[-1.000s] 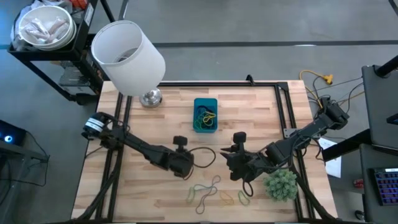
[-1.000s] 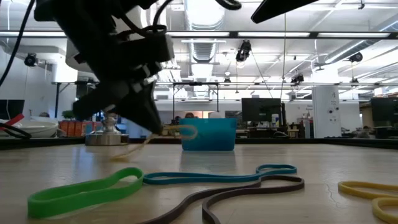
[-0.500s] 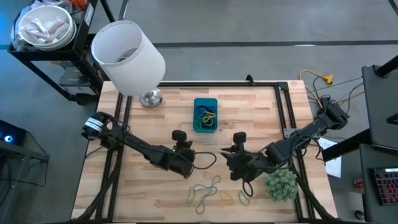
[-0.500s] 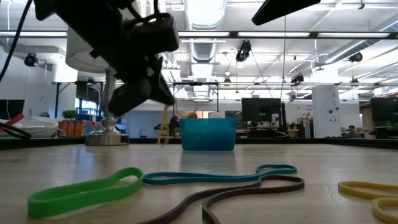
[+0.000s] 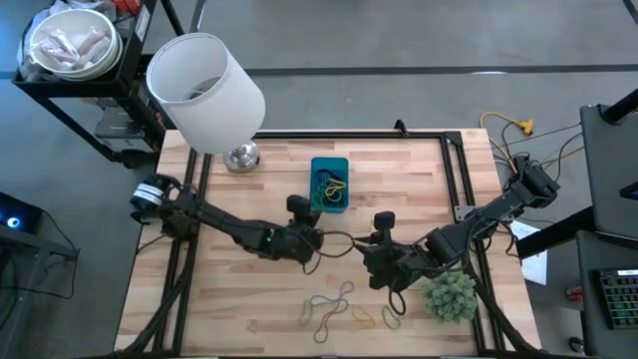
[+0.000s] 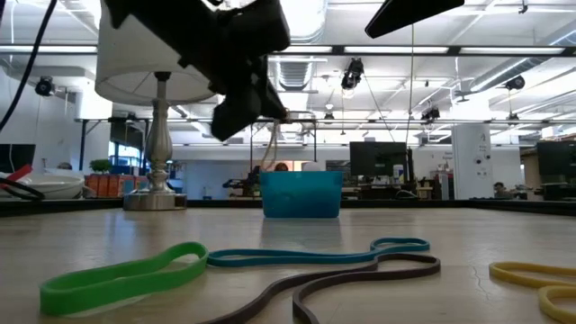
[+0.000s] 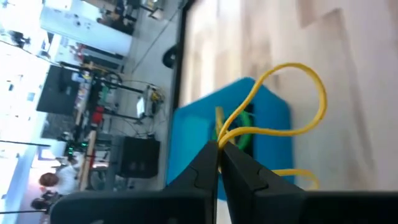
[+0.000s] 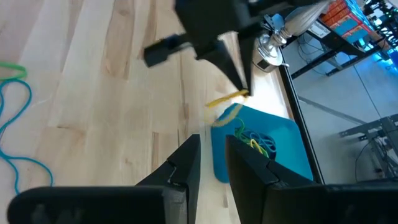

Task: Pick and place rubber bands into bin
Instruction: Put the yellow rubber band into the blue bin

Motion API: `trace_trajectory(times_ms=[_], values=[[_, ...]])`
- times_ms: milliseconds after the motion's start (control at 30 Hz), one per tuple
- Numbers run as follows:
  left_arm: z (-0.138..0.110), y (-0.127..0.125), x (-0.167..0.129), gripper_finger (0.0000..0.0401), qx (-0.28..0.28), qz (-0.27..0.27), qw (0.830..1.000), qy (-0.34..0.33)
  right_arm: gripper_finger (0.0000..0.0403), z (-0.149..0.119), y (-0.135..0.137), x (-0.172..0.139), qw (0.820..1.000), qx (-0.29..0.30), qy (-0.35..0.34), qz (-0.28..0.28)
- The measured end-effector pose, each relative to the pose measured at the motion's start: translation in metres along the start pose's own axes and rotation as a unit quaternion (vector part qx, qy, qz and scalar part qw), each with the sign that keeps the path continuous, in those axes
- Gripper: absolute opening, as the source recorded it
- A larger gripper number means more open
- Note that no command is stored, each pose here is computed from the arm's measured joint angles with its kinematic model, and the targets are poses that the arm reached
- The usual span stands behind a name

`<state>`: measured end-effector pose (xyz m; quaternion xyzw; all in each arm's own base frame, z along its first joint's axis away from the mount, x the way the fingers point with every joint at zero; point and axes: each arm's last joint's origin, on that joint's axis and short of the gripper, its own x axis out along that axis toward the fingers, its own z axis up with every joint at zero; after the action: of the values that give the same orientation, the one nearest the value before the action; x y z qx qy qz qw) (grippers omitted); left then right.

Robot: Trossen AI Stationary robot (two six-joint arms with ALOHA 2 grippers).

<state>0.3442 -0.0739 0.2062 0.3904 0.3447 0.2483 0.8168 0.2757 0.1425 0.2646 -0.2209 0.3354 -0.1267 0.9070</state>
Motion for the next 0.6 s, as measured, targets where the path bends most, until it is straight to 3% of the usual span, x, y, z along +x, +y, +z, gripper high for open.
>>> trace_trajectory(times_ms=[200, 600], values=[[-0.003, 0.020, 0.023, 0.0001, 0.003, 0.028, 1.000, 0.008, 0.0068, -0.001, 0.000, 0.000, 1.000, -0.001, 0.001, 0.000], [-0.027, 0.052, 0.067, 0.0001, -0.025, 0.016, 0.999, 0.034, 0.0068, -0.003, 0.001, 0.001, 1.000, -0.004, 0.003, 0.000]])
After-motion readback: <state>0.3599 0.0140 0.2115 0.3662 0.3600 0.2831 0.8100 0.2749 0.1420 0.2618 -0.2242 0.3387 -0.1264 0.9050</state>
